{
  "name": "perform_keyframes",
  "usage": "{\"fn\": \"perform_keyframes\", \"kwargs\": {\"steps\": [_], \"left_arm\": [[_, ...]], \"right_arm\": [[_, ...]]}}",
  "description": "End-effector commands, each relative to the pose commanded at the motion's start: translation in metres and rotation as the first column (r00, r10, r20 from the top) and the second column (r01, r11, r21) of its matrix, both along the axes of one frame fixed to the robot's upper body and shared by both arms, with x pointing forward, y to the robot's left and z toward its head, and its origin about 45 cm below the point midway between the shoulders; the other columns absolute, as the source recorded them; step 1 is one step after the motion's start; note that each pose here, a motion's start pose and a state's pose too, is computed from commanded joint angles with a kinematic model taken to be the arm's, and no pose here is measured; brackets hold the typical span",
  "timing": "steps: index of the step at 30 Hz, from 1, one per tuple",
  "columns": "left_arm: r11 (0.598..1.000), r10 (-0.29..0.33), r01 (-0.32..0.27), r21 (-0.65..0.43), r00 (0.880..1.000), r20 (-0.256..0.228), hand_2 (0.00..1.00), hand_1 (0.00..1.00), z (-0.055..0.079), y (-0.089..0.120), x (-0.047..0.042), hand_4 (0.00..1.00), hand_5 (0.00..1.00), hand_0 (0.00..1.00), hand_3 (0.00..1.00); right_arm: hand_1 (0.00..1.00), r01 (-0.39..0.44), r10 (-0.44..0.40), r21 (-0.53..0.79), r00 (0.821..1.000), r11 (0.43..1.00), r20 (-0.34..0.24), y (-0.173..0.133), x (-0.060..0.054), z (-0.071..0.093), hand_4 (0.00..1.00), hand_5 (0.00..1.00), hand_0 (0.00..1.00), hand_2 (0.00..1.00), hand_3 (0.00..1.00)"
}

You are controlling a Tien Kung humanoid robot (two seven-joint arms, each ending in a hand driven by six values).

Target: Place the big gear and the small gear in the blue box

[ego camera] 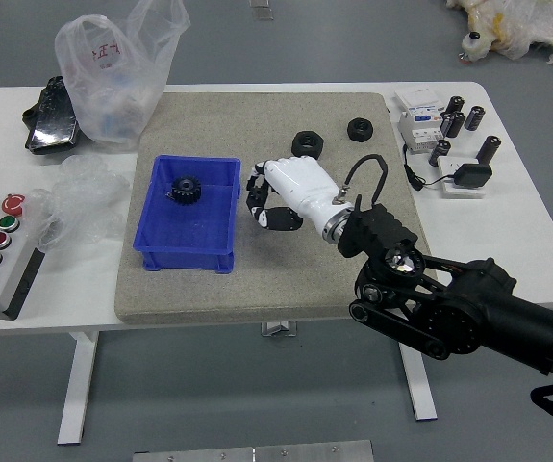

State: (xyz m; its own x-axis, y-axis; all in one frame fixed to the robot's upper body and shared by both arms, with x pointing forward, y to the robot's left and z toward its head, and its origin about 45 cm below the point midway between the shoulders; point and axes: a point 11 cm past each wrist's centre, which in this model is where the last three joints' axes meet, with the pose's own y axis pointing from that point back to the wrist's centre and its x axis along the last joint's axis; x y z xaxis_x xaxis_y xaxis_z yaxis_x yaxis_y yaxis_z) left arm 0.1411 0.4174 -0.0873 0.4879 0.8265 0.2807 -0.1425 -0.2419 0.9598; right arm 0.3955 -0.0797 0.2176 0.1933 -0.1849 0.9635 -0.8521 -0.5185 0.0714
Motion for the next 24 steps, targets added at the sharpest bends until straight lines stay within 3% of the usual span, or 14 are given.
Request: {"fn": "perform_keyframes", "kwargs": {"steps": [2,3,8,9,14,15,20,21,24], "left_arm": [[1.0,-0.002,0.002,0.0,1.0,0.0,0.566,0.576,0.0,0.0,0.0007,0.697,0.526,0.72,0.681],[1.0,-0.002,0.002,0.0,1.0,0.0,0.567,0.576,0.0,0.0,0.0008,0.696,0.529,0.72,0.682],[1.0,-0.002,0.002,0.006,1.0,-0.006,0.567,0.576,0.001,0.002,-0.0009,0.696,0.529,0.72,0.682],[1.0,-0.002,0.002,0.006,1.0,-0.006,0.567,0.576,0.001,0.003,-0.0011,0.696,0.531,0.72,0.681],[1.0,-0.003,0.003,0.005,1.0,-0.005,0.567,0.576,0.001,0.002,-0.0003,0.696,0.531,0.72,0.681],[1.0,-0.003,0.003,0.005,1.0,-0.004,0.567,0.577,0.001,0.002,-0.0001,0.695,0.53,0.72,0.68],[1.0,-0.004,0.004,0.006,1.0,-0.003,0.567,0.577,0.001,0.003,0.0002,0.695,0.53,0.72,0.68],[1.0,-0.004,0.004,0.006,1.0,-0.003,0.567,0.577,0.001,0.003,0.0002,0.695,0.53,0.72,0.68],[1.0,-0.004,0.004,0.006,1.0,-0.002,0.567,0.577,0.001,0.003,0.0007,0.695,0.53,0.72,0.68]], "right_arm": [[0.51,-0.027,0.027,0.003,1.0,1.0,0.01,0.011,-0.002,0.005,0.409,0.069,0.353,0.325,0.49],[0.528,-0.038,0.038,0.002,0.999,0.999,0.012,0.016,-0.003,0.006,0.481,0.011,0.366,0.437,0.506],[0.528,-0.065,0.065,-0.014,0.998,0.998,0.002,0.027,-0.005,0.003,0.481,0.011,0.366,0.437,0.506],[0.693,-0.065,0.065,-0.018,0.998,0.998,-0.003,0.028,-0.005,0.001,0.439,0.282,0.404,0.725,0.632],[0.693,-0.058,0.057,-0.023,0.998,0.998,-0.019,0.03,-0.005,-0.005,0.439,0.282,0.404,0.725,0.632],[0.767,-0.059,0.059,-0.03,0.998,0.998,-0.01,0.031,-0.006,-0.004,0.495,0.29,0.438,0.814,0.713],[0.767,-0.084,0.085,-0.031,0.996,0.996,0.03,0.041,-0.012,0.007,0.495,0.29,0.438,0.814,0.713],[0.798,-0.089,0.09,-0.027,0.995,0.996,0.034,0.042,-0.013,0.008,0.564,0.341,0.456,0.848,0.754],[0.798,-0.101,0.102,-0.016,0.994,0.995,0.035,0.048,-0.017,0.011,0.564,0.341,0.456,0.848,0.754]]}}
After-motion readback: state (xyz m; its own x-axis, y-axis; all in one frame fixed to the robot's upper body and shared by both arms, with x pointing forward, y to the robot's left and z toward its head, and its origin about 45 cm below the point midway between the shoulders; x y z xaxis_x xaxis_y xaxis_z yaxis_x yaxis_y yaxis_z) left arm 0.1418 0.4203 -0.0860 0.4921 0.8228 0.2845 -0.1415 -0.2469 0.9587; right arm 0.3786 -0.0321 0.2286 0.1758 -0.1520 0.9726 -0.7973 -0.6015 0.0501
